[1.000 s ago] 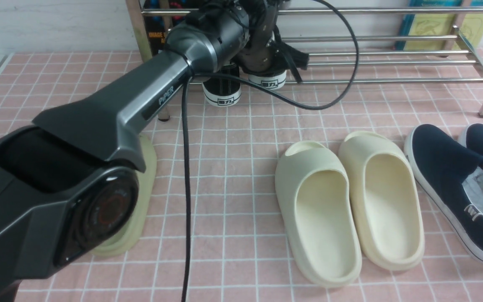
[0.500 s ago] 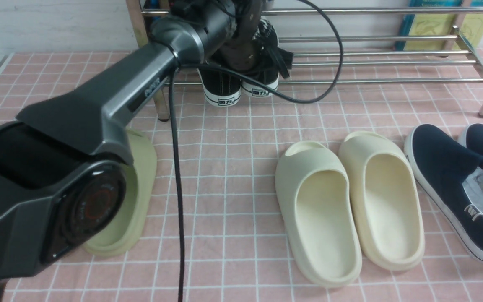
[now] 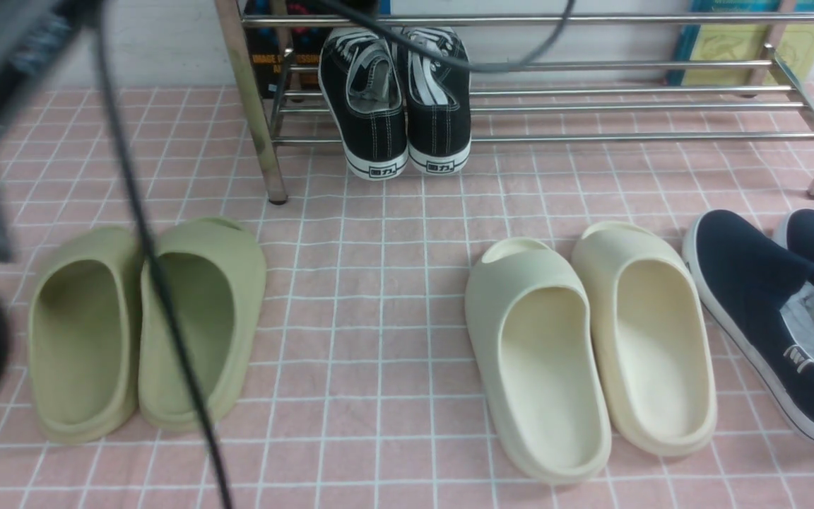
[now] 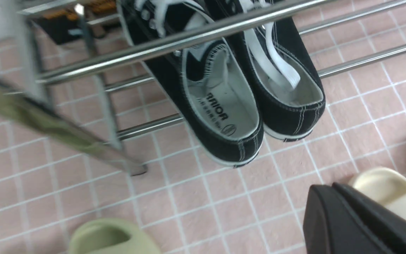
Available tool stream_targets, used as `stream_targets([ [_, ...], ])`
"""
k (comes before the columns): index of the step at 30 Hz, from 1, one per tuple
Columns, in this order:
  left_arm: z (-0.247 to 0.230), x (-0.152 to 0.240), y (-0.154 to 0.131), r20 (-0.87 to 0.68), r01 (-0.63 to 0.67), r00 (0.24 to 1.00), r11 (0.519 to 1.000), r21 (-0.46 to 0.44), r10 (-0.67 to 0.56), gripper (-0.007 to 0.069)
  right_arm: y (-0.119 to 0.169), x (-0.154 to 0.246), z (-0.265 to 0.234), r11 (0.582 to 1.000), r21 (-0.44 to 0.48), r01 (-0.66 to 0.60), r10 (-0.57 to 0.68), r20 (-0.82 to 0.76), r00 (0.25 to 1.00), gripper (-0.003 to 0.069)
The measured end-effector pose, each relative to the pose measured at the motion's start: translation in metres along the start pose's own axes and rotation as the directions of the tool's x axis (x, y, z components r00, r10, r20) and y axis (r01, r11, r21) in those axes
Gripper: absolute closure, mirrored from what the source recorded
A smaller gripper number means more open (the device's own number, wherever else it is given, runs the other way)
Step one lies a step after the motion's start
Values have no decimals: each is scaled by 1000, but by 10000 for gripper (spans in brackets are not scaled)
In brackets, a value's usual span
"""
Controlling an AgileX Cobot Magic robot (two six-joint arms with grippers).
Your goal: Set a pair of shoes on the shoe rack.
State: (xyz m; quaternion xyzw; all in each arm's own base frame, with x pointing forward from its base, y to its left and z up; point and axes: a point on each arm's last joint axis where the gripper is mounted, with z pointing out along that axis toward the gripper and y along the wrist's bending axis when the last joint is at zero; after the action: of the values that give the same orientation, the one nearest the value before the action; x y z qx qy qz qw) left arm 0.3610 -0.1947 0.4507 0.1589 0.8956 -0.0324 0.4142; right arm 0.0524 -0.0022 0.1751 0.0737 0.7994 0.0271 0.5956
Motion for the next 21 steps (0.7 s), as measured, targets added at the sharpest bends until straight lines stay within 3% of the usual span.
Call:
stream_targets([
  [4, -70, -4, 20, 112, 8, 994, 999, -38, -4, 603, 0, 0, 0, 1000, 0, 0, 0, 0, 1000, 419],
  [9, -132, 20, 38, 152, 12, 988, 998, -65, -2, 601, 0, 0, 0, 1000, 0, 0, 0, 0, 1000, 419],
  [13, -167, 77, 51, 108, 15, 994, 998, -67, -8, 594, 0, 0, 0, 1000, 0, 0, 0, 0, 1000, 419],
  [21, -185, 169, 61, 182, 93, 979, 996, -16, -88, 592, 0, 0, 0, 1000, 0, 0, 0, 0, 1000, 419],
])
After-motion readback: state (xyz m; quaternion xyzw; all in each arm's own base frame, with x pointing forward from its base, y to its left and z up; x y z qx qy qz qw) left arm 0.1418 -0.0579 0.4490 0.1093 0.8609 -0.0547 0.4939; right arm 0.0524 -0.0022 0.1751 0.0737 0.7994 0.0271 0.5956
